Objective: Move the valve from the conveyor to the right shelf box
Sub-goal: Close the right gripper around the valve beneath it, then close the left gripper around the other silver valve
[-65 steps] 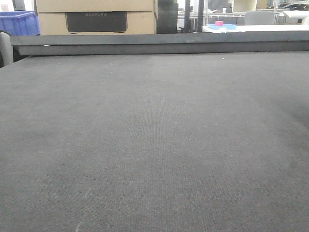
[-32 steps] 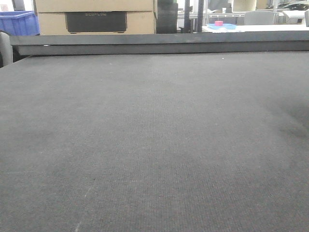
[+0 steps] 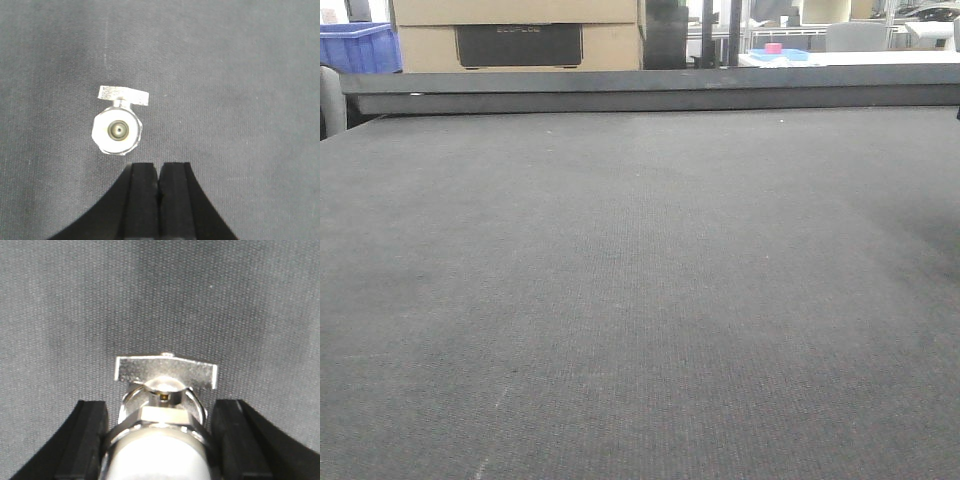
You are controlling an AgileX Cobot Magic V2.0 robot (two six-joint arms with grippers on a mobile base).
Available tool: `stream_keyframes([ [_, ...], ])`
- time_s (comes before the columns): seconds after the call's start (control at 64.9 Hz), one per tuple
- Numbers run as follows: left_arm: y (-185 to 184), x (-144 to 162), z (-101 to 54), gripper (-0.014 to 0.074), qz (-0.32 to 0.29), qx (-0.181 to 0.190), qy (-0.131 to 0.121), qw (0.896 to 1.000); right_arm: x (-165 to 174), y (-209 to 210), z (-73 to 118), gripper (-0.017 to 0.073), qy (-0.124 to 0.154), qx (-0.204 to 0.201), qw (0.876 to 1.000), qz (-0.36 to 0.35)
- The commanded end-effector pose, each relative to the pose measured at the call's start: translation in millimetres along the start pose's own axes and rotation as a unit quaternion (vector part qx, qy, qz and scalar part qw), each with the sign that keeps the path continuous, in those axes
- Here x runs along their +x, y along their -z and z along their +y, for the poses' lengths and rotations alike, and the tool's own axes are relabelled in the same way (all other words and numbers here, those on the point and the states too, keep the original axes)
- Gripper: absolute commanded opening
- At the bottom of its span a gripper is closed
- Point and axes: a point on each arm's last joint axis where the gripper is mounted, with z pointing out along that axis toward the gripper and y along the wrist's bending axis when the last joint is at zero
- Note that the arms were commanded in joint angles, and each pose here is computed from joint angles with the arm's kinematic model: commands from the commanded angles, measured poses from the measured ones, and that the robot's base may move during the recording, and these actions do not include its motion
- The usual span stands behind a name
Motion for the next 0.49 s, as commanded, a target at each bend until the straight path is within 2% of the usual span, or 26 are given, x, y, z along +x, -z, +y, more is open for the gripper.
stream_keyframes([
  [0.0,1.1,-4.2,2.8,-0.0102,-0.016,-0.016,0.000,1.000,1.7,-0.9,-2.1,-0.0162,-0.001,0.005,1.000,0.010],
  [0.046,-3.0,-4.4,5.0,-0.0066,-0.011,-0.029,-0.006,0.999,2.1,-0.9,-2.1,-0.0162,-0.001,0.005,1.000,0.013],
  [0.092,-6.9,-4.8,6.7,0.0004,-0.001,-0.040,-0.011,0.999,2.3,-0.9,-2.0,-0.0162,-0.001,0.004,1.000,0.014],
  [0.123,-11.3,-5.3,7.7,0.0081,0.011,-0.048,-0.014,0.999,2.8,-0.9,-2.0,-0.0162,-0.001,0.004,1.000,0.016],
  [0.231,-22.3,-8.1,7.9,0.0277,0.030,-0.053,-0.017,0.998,2.8,-0.9,-2.0,-0.0162,-0.001,0.004,1.000,0.016],
  [0.339,-36.1,-11.2,7.4,0.0412,0.052,-0.055,-0.018,0.997,2.8,-0.9,-2.0,-0.0162,-0.001,0.004,1.000,0.016],
  [0.4,-48.5,-14.0,7.0,0.0457,0.069,-0.056,-0.025,0.996,2.8,-0.9,-2.0,-0.0162,-0.001,0.004,1.000,0.016],
  [0.478,-63.5,-17.3,6.4,0.0464,0.086,-0.056,-0.043,0.994,2.8,-0.9,-2.0,-0.0162,-0.001,0.004,1.000,0.016],
])
